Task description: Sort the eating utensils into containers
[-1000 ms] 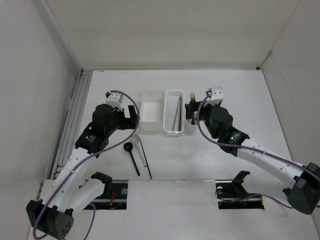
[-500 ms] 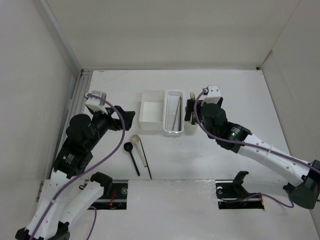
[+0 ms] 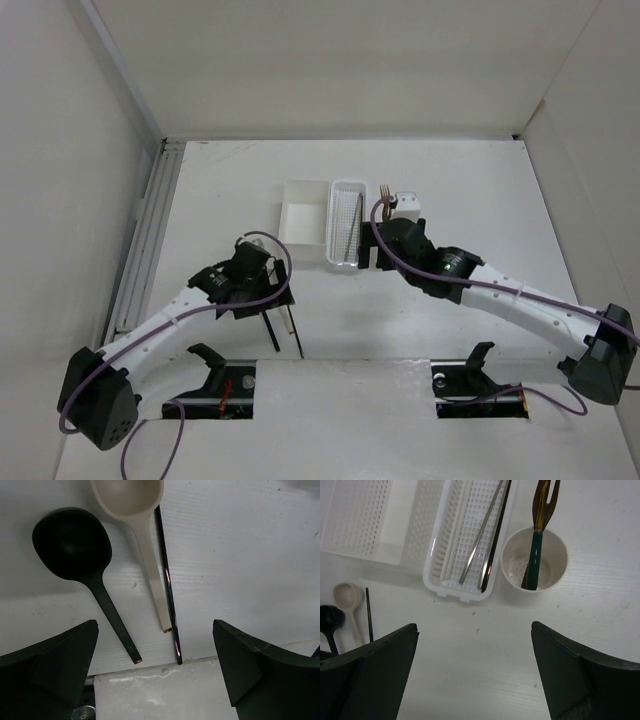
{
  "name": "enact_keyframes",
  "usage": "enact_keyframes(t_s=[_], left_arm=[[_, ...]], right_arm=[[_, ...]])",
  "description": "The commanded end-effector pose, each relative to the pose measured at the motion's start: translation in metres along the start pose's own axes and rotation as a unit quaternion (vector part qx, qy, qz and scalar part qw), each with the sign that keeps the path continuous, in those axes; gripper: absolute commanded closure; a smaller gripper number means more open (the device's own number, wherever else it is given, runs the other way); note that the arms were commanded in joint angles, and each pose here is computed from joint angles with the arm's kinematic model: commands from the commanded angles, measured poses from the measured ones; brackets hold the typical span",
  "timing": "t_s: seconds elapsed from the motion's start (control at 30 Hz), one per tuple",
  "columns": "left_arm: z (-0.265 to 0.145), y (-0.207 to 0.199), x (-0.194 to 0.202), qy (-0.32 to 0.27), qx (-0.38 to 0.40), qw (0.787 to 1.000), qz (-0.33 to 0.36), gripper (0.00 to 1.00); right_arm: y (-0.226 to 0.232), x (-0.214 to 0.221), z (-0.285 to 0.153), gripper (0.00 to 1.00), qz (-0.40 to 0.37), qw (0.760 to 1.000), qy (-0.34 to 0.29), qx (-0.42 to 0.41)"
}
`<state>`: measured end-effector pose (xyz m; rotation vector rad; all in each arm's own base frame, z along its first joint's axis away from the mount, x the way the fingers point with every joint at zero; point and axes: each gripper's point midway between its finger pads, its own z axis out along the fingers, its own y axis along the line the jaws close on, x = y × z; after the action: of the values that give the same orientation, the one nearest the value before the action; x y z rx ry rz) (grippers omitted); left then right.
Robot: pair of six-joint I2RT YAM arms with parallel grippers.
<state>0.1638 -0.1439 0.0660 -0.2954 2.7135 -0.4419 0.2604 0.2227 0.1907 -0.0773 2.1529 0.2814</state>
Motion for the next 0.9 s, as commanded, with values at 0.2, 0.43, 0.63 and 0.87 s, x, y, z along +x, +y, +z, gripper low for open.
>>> enact_keyframes(t_s=[0.2,0.43,0.63,0.87], left_arm=[[-0.009,-0.004,0.011,0.010,-0.052,0.999,0.009,0.01],[-0.008,0.014,0.004,0.023,-0.132,0.991,0.004,0.01],[0.005,0.030,-0.010,0.005,-0.153,0.987,-0.050,0.01],[0.004,0.034,-0.011,0.003,-0.154,0.987,-0.052,0.01]], right_arm=[[0.018,0.018,-0.002,0.02,0.043,0.998,0.022,-0.029],[0.013,0.006,-0.019,0.04,0.055,0.998,0.003,-0.034],[0.002,0.005,-0.024,0.04,0.058,0.998,-0.010,-0.023],[0.008,-0.006,-0.016,0.04,0.028,0.999,-0.019,-0.017]])
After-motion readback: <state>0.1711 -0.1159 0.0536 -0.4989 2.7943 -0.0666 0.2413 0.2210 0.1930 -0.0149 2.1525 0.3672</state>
